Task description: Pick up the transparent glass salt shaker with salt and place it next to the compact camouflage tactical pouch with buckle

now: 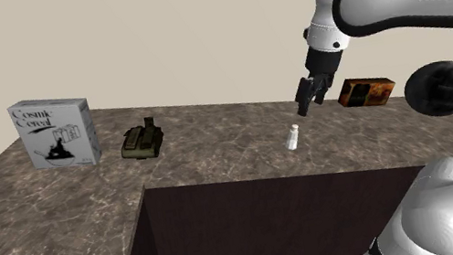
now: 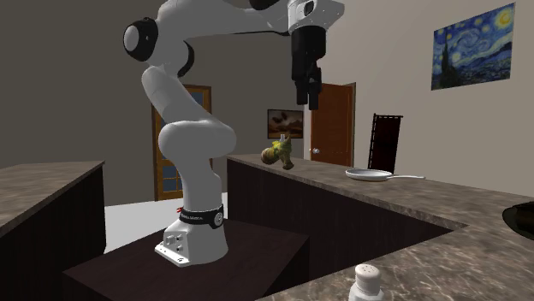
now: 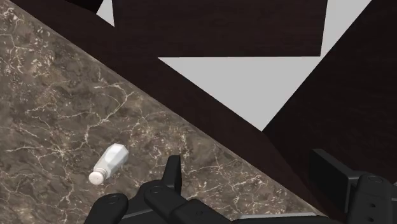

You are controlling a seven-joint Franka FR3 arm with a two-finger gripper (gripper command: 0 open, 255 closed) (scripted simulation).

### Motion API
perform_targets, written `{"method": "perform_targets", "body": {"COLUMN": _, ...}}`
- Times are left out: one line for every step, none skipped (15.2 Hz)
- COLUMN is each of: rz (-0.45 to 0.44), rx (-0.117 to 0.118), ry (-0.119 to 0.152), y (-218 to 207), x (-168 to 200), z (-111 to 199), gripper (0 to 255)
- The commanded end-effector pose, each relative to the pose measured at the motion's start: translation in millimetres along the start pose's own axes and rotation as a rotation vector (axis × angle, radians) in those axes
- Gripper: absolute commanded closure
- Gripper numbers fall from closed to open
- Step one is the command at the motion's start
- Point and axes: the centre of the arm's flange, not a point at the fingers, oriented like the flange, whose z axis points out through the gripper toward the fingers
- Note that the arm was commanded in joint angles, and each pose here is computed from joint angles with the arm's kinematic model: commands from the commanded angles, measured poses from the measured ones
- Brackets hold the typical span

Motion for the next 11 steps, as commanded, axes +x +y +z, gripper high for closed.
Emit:
{"method": "perform_targets", "body": {"rz": 0.0, "rx": 0.0, "ry": 0.0, "y": 0, "x": 0, "z": 0, "gripper": 0}}
{"method": "perform_targets", "body": {"rz": -0.006, "rx": 0.005, "ry": -0.001, "y": 11, "x": 4, "z": 7, "gripper": 0}}
{"method": "perform_targets", "body": {"rz": -0.011, "rx": 0.01, "ry": -0.001, "y": 22, "x": 9, "z": 15, "gripper": 0}}
{"method": "perform_targets", "body": {"rz": -0.017, "rx": 0.014, "ry": -0.002, "y": 32, "x": 14, "z": 22, "gripper": 0}}
{"method": "perform_targets", "body": {"rz": -0.022, "rx": 0.019, "ry": -0.003, "y": 43, "x": 18, "z": 30, "gripper": 0}}
{"method": "perform_targets", "body": {"rz": -0.028, "rx": 0.024, "ry": -0.004, "y": 53, "x": 23, "z": 37, "gripper": 0}}
{"method": "perform_targets", "body": {"rz": -0.033, "rx": 0.029, "ry": -0.004, "y": 64, "x": 28, "z": 45, "gripper": 0}}
{"method": "perform_targets", "body": {"rz": -0.039, "rx": 0.033, "ry": -0.005, "y": 74, "x": 33, "z": 53, "gripper": 0}}
{"method": "perform_targets", "body": {"rz": -0.044, "rx": 0.038, "ry": -0.006, "y": 85, "x": 37, "z": 60, "gripper": 0}}
{"method": "perform_targets", "body": {"rz": -0.05, "rx": 0.043, "ry": -0.007, "y": 95, "x": 42, "z": 68, "gripper": 0}}
{"method": "perform_targets", "body": {"rz": -0.055, "rx": 0.048, "ry": -0.007, "y": 105, "x": 47, "z": 76, "gripper": 0}}
